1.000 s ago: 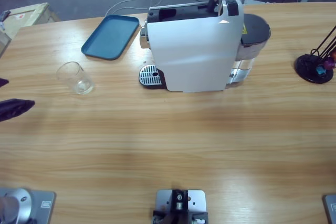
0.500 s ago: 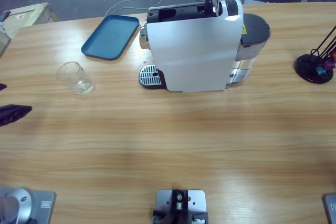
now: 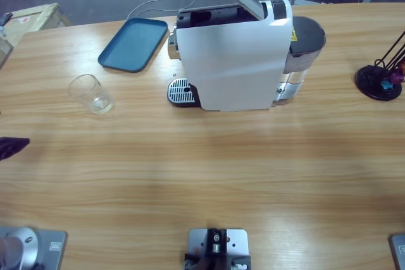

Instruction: Pour coffee

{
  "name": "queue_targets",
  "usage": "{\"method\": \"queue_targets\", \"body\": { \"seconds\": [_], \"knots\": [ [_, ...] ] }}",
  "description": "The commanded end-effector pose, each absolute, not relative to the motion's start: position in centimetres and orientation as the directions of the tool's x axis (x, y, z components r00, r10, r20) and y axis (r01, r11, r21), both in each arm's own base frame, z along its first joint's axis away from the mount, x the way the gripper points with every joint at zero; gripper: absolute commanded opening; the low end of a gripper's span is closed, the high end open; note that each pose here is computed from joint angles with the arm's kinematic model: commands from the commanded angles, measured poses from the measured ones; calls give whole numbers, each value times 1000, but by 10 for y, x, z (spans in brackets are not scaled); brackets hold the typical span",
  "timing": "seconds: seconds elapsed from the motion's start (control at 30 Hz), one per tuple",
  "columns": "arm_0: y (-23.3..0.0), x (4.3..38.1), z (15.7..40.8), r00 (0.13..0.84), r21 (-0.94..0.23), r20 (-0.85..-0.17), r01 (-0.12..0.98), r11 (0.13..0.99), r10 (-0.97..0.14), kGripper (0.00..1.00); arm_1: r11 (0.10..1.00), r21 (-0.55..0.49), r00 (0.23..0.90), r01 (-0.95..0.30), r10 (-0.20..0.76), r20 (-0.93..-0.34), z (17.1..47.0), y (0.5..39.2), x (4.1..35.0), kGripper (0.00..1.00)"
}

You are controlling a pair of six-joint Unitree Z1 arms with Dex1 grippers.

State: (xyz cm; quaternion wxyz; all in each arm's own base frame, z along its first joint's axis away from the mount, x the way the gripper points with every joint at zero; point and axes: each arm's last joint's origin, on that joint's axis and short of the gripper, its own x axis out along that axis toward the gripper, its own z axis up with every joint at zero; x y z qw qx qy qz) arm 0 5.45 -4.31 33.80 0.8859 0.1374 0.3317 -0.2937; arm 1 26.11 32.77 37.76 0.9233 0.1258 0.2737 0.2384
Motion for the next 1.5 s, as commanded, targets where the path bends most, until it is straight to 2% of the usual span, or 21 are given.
{"method": "queue_targets", "body": {
  "seconds": [0.03,0.2,0.57,0.87,0.93,0.97,1.0,1.03,1.07,1.13,1.2,1.27,1.37,1.5],
  "knots": [
    [-40,50,336,592,39,-674,625,780,-441,987,878,281,648,-388,477,-594,301,368,257,0],
    [-40,49,337,591,40,-676,626,779,-440,987,899,224,613,-376,423,-668,261,371,258,0],
    [-43,53,341,589,39,-679,625,779,-439,987,921,141,548,-363,334,-767,208,368,256,0],
    [-46,56,341,586,38,-688,619,785,-429,987,925,126,522,-359,311,-795,189,369,260,0],
    [-46,57,344,599,39,-678,608,793,-426,991,923,135,539,-361,324,-777,201,367,260,0],
    [-47,58,344,604,33,-674,601,799,-426,991,922,143,572,-359,338,-748,221,363,258,0],
    [-47,59,344,610,28,-669,591,806,-424,991,921,149,601,-360,351,-718,243,357,255,278],
    [-48,60,342,619,23,-664,578,816,-419,991,914,146,631,-379,371,-682,271,349,250,882],
    [-48,62,341,633,20,-657,557,830,-409,991,901,162,660,-403,408,-631,304,337,242,998],
    [-47,65,340,682,33,-634,495,868,-365,991,860,224,693,-458,503,-517,368,305,220,1000],
    [-42,71,339,745,24,-603,372,928,-284,991,826,220,697,-519,558,-451,402,273,196,1000],
    [-41,84,326,790,15,-573,276,961,-218,991,824,198,685,-530,554,-472,405,242,173,1000],
    [-43,109,308,788,27,-603,178,984,-127,991,841,131,672,-525,503,-544,388,203,137,1000],
    [-55,136,277,755,27,-647,168,985,-111,991,843,89,660,-531,477,-580,385,162,106,1000]
  ]
}}
